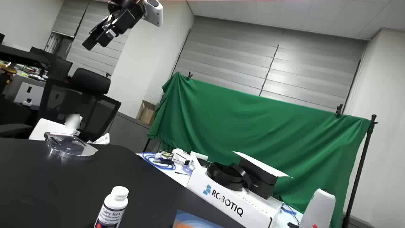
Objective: Move the bottle to the right
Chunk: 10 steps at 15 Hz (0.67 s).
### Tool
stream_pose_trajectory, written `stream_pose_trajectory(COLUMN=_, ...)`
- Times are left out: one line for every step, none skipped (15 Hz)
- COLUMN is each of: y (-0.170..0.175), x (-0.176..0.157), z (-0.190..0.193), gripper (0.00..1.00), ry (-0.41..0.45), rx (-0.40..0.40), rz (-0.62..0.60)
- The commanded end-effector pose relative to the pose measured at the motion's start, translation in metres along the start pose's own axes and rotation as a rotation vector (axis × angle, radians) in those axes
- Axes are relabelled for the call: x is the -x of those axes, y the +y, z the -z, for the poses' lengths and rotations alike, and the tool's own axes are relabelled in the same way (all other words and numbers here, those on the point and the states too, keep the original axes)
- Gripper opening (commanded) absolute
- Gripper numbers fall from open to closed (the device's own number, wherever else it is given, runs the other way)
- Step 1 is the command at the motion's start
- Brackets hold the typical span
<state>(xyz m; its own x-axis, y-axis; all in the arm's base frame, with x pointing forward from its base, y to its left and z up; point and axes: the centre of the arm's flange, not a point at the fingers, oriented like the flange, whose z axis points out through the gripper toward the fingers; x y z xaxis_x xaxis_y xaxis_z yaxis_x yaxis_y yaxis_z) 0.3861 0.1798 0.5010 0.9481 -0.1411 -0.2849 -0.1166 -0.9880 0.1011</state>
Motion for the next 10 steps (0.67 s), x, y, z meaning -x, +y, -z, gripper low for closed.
stream_pose_trajectory(y=-0.0001, x=-0.0004, z=-0.0001, gripper=1.00, ry=0.001, rx=-0.001, rz=0.000)
stream_pose_trajectory(y=-0.0002, x=-0.0005, z=0.0000, gripper=1.00, ry=0.002, rx=-0.001, rz=0.000)
stream_pose_trajectory(y=-0.0002, x=-0.0005, z=0.0000, gripper=1.00, ry=0.002, rx=-0.001, rz=0.000)
stream_pose_trajectory(y=-0.0002, x=-0.0005, z=0.0000, gripper=1.00, ry=0.002, rx=-0.001, rz=0.000)
stream_pose_trajectory(y=-0.0002, x=-0.0005, z=0.0000, gripper=1.00, ry=0.002, rx=-0.001, rz=0.000)
stream_pose_trajectory(y=-0.0002, x=-0.0005, z=0.0000, gripper=1.00, ry=0.002, rx=-0.001, rz=0.000)
stream_pose_trajectory(y=-0.0002, x=-0.0005, z=0.0000, gripper=1.00, ry=0.002, rx=-0.001, rz=0.000)
stream_pose_trajectory(y=-0.0002, x=-0.0005, z=0.0000, gripper=1.00, ry=0.002, rx=-0.001, rz=0.000)
stream_pose_trajectory(y=-0.0002, x=-0.0005, z=0.0000, gripper=1.00, ry=0.002, rx=-0.001, rz=0.000)
stream_pose_trajectory(y=0.0024, x=-0.0020, z=-0.0003, gripper=1.00, ry=0.076, rx=0.006, rz=-0.008)
